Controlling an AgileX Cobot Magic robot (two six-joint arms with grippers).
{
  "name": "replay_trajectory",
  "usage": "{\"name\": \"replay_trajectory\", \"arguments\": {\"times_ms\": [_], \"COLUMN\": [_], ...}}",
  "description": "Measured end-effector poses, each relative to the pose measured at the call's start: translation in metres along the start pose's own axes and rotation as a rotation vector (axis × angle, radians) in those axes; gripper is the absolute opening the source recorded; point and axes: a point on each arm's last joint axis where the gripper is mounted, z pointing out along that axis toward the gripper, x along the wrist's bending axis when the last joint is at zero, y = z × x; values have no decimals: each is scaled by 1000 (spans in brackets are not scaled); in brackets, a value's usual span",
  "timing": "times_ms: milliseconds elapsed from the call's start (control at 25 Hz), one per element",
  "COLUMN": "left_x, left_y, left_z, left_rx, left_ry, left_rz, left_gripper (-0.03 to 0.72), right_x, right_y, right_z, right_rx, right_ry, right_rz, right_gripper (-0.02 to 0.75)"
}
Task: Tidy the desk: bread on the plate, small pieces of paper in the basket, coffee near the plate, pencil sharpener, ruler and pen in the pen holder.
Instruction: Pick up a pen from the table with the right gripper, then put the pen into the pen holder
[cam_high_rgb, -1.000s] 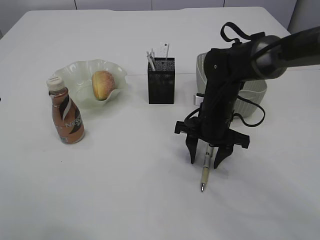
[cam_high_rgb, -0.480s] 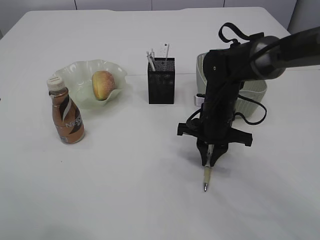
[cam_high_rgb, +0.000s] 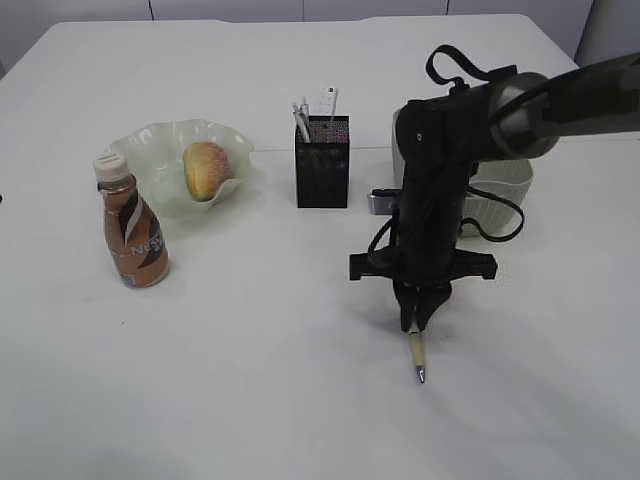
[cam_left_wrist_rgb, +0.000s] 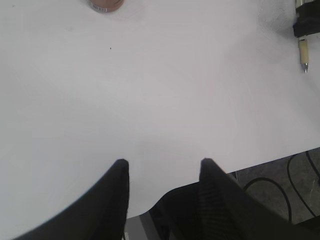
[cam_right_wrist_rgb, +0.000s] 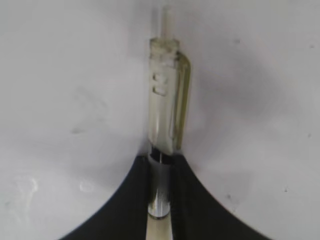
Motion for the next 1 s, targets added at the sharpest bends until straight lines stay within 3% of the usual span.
{"name": "replay_trajectory", "arguments": {"times_ms": [160, 280, 640, 1000], "left_x": [0, 0, 0, 0], "left_y": [0, 0, 0, 0], "left_z": [0, 0, 0, 0], "left_rx": [0, 0, 0, 0], "left_ry": [0, 0, 0, 0], "left_rz": [0, 0, 0, 0], "left_gripper": [331, 328, 322, 317], "right_x": [10, 23, 35, 47], "right_y": [-3, 1, 4, 15], "right_z": [-5, -23, -113, -152], "right_rx": [-70, -246, -706, -1096], "right_ry": [-36, -52, 43, 142], "right_rz": [-123, -245, -427, -519], "right_gripper": [78, 78, 78, 78]}}
